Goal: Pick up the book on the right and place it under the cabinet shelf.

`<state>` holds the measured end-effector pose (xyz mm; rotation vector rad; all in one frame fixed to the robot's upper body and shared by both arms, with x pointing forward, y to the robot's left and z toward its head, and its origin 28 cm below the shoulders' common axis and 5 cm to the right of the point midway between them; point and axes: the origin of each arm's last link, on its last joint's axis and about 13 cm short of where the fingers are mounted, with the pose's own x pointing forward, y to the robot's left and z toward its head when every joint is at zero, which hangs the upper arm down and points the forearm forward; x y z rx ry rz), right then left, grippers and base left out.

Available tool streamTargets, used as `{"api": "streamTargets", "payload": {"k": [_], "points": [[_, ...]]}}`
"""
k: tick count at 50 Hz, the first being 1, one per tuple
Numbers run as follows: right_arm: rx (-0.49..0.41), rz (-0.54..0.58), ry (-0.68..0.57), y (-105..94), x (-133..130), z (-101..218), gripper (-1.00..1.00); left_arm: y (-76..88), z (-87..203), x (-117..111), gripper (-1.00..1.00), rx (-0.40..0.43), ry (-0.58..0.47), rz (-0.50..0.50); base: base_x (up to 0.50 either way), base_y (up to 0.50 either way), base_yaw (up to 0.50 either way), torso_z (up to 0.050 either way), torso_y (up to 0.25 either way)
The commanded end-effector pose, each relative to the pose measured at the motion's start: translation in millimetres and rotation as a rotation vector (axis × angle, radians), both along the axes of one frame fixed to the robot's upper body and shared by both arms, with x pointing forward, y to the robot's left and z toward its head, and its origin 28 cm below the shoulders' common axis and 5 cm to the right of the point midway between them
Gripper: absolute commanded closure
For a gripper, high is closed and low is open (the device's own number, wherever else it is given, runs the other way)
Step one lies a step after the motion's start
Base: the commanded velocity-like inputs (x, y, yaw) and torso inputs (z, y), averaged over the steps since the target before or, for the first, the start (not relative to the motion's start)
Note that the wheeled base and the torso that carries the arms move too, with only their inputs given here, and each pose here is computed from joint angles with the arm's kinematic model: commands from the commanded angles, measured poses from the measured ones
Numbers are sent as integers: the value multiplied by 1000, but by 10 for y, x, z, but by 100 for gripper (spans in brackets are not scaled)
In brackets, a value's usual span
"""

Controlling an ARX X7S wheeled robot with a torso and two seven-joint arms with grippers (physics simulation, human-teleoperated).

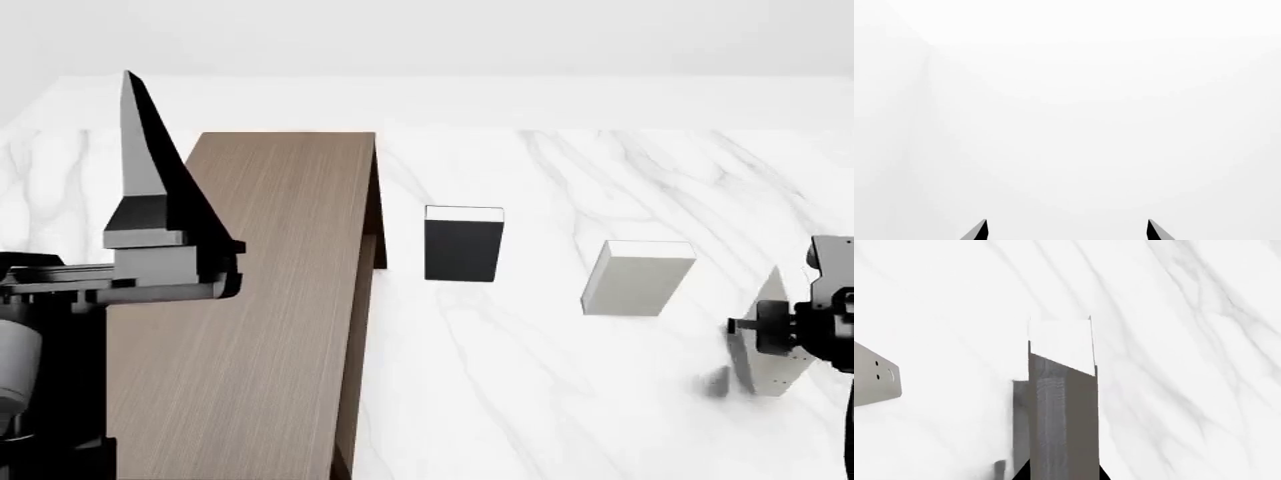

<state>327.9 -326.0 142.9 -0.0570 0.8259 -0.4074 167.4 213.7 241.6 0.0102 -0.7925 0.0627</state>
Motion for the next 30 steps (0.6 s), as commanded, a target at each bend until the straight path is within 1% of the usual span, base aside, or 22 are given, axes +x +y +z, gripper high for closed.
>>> {"api": "streamTargets", "payload": {"k": [1,12,21,24,30], "points": [[-83,-10,7,-21,11,30,100,-2,8,10,-100,2,3,7,0,0,0,0,0],[-109,10,-64,-29,82,154,100,2,4,-29,-100,0,3,10,0,0,0,0,0],[-81,67,-248,-36,213,408,100,21,-7,-144,-100,-4,2,12,0,0,0,0,0],[-79,80,-308,-72,230,497,100,23,-23,-155,-100,-5,4,11,0,0,0,0,0],[-96,94,-382,-155,229,657,100,26,-54,-161,-100,-9,7,8,0,0,0,0,0]]}}
